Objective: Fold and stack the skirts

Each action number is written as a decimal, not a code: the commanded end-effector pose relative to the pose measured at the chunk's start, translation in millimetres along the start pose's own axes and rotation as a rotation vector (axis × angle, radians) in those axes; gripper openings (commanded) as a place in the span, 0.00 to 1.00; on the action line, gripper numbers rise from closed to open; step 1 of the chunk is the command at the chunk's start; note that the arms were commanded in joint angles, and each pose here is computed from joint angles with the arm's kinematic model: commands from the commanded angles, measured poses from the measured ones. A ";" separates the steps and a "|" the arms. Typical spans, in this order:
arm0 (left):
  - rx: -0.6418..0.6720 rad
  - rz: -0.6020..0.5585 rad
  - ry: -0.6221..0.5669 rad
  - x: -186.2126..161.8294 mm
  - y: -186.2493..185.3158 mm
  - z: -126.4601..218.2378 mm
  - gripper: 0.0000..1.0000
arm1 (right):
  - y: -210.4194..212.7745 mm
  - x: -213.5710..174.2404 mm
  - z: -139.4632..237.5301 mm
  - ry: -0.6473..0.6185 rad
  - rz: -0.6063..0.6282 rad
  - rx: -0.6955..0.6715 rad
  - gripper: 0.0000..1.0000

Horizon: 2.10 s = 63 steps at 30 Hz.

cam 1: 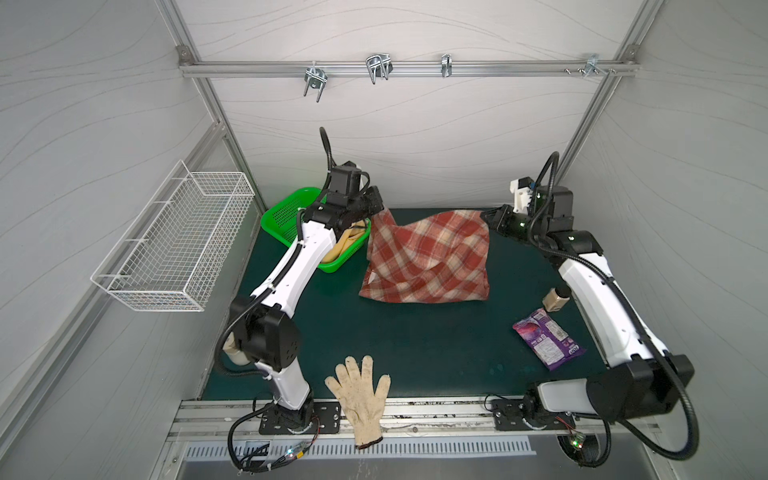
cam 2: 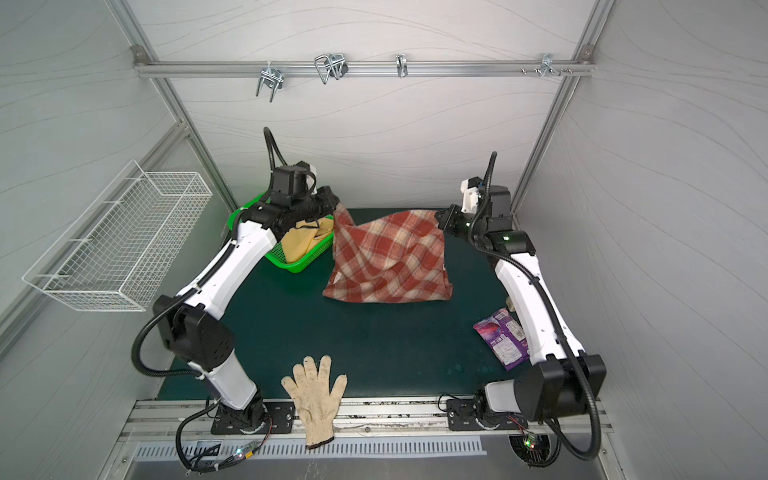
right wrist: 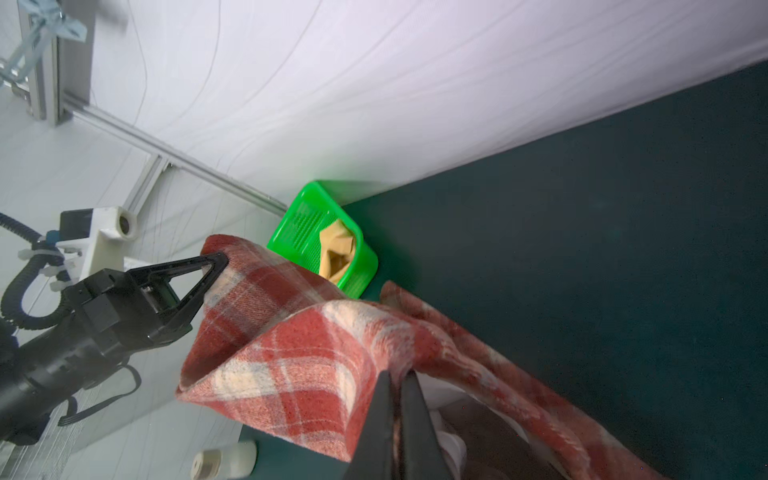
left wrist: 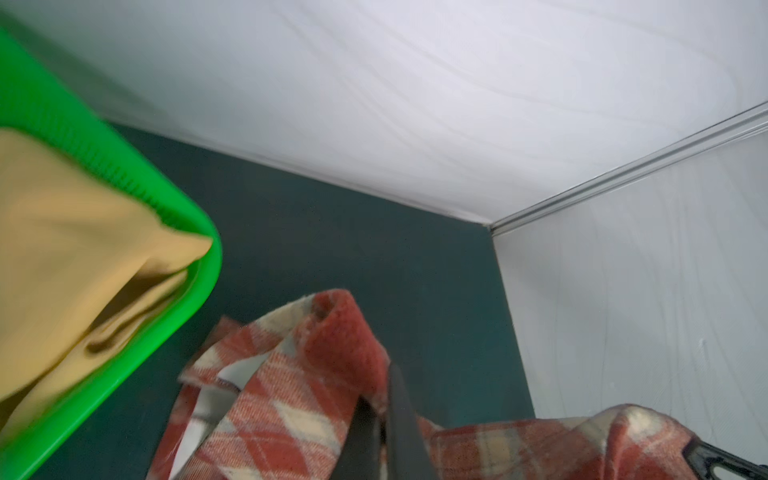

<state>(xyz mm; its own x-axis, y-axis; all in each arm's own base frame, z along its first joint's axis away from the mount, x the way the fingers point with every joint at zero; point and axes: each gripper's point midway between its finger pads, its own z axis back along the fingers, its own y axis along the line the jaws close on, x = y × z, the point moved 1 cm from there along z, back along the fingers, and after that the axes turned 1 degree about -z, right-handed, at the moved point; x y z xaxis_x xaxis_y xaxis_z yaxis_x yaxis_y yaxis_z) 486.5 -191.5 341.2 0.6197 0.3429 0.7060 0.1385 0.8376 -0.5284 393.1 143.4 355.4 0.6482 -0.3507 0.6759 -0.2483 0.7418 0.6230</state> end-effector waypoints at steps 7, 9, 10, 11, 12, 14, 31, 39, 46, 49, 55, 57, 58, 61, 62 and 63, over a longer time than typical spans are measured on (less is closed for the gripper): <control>-0.211 -0.039 -0.220 111.4 -75.8 5.8 0.00 | 59.8 123.6 16.0 -0.208 0.189 0.025 0.00; -0.259 -0.035 -0.284 128.4 -85.9 23.2 0.00 | 78.5 138.8 30.7 -0.238 0.222 0.042 0.00; -0.263 -0.043 -0.307 132.9 -88.8 32.2 0.00 | 85.2 142.5 37.8 -0.249 0.235 0.048 0.00; -0.261 -0.052 -0.337 137.9 -90.5 44.4 0.00 | 90.7 143.7 44.8 -0.257 0.249 0.053 0.00; -0.255 -0.058 -0.356 139.0 -90.1 54.2 0.00 | 93.4 141.7 50.8 -0.261 0.253 0.053 0.00; -0.229 -0.073 -0.381 136.7 -86.4 70.4 0.00 | 91.2 129.7 55.3 -0.251 0.239 0.057 0.00; 0.143 0.197 0.032 -198.5 140.2 54.7 0.00 | -25.4 -213.7 39.2 0.170 -0.027 -0.007 0.00; 0.353 0.237 -0.060 -244.0 197.8 114.7 0.08 | -22.2 -288.5 53.5 0.273 -0.052 0.030 0.52; 0.397 0.294 -0.166 -245.0 206.9 161.7 0.42 | -30.1 -258.4 65.7 0.114 0.072 -0.068 0.99; 0.386 0.335 -0.209 -243.2 205.9 174.7 0.54 | -36.6 -236.9 52.3 0.127 0.094 -0.129 0.99; 0.235 0.292 -0.155 -222.7 171.2 150.2 0.88 | -78.6 -207.5 8.8 0.206 0.029 -0.242 0.99; 0.176 0.285 -0.103 -214.9 155.4 132.5 0.95 | -90.3 -200.1 -1.4 0.214 0.030 -0.272 0.99; 0.141 0.276 -0.074 -210.7 146.5 122.7 0.98 | -96.2 -198.0 -7.2 0.224 0.025 -0.284 0.99; 0.077 0.279 0.011 -204.2 128.7 95.5 0.99 | -115.5 -193.9 -19.4 0.257 -0.009 -0.318 0.99; 0.061 0.276 0.042 -203.8 124.4 85.8 0.99 | -120.9 -193.4 -23.4 0.270 -0.036 -0.313 0.99; 0.050 0.271 0.058 -202.9 121.7 78.7 0.99 | -124.9 -192.1 -26.1 0.274 -0.057 -0.310 0.99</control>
<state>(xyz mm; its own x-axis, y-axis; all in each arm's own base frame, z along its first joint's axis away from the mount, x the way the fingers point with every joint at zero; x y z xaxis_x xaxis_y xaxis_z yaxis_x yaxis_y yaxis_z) 290.2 -97.4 133.0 0.6700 0.5617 0.4854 -0.2315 0.7794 -0.5822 305.3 131.9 130.7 0.8351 -0.2612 0.4842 0.0256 0.8976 0.4401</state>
